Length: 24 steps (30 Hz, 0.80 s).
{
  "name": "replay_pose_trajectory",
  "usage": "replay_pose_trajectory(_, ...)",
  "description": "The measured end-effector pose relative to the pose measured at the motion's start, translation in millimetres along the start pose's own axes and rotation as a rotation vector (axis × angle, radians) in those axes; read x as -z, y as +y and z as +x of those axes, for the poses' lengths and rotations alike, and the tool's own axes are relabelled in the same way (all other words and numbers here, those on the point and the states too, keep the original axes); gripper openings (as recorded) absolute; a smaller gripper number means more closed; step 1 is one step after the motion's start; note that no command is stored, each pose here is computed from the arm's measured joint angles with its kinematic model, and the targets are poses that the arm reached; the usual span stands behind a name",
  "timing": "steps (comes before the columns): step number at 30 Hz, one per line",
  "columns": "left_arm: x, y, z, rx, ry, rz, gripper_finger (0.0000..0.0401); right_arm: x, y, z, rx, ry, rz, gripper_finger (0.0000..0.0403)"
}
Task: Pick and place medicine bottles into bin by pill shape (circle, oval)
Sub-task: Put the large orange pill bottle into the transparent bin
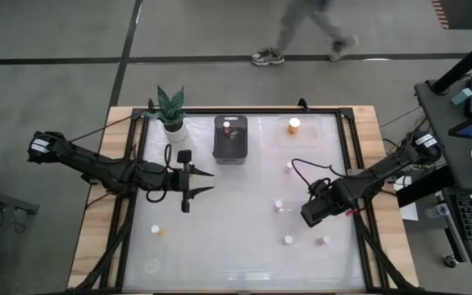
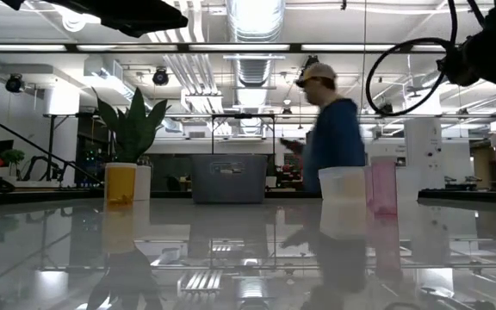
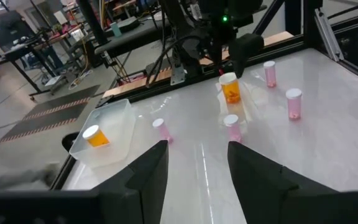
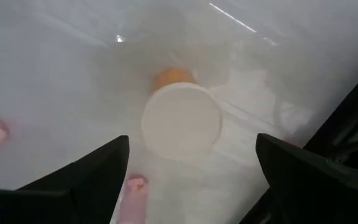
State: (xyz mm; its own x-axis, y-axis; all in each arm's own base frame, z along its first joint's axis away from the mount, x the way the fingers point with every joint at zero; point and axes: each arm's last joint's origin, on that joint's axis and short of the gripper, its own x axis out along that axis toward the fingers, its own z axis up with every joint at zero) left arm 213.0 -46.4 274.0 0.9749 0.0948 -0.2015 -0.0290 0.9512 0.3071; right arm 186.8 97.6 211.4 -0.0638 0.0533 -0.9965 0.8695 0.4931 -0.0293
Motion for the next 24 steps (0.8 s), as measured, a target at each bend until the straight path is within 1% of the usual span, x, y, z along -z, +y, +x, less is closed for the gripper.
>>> replay_pose_trajectory(5,0,0,0,0.0,-0.001,0.0,0.0151,0,-3,7,0.013,0.0,0.001,0.0343)
replay_pose_trajectory(10,0,0,0,0.0,-0.001,-0.001,0.0151,-2,-1,16,-0.028,-0.002,0.001,0.034)
replay_pose_trajectory(13,0,0,0,0.0,-0.001,-0.001,0.0151,-3,-3,21,-0.024,-0.007,0.009,0.0334)
replay_pose_trajectory(24,0,0,0,0.0,-0.001,-0.001,0.0151,-3,-4,22,-0.017,-0.025,0.013,0.0326)
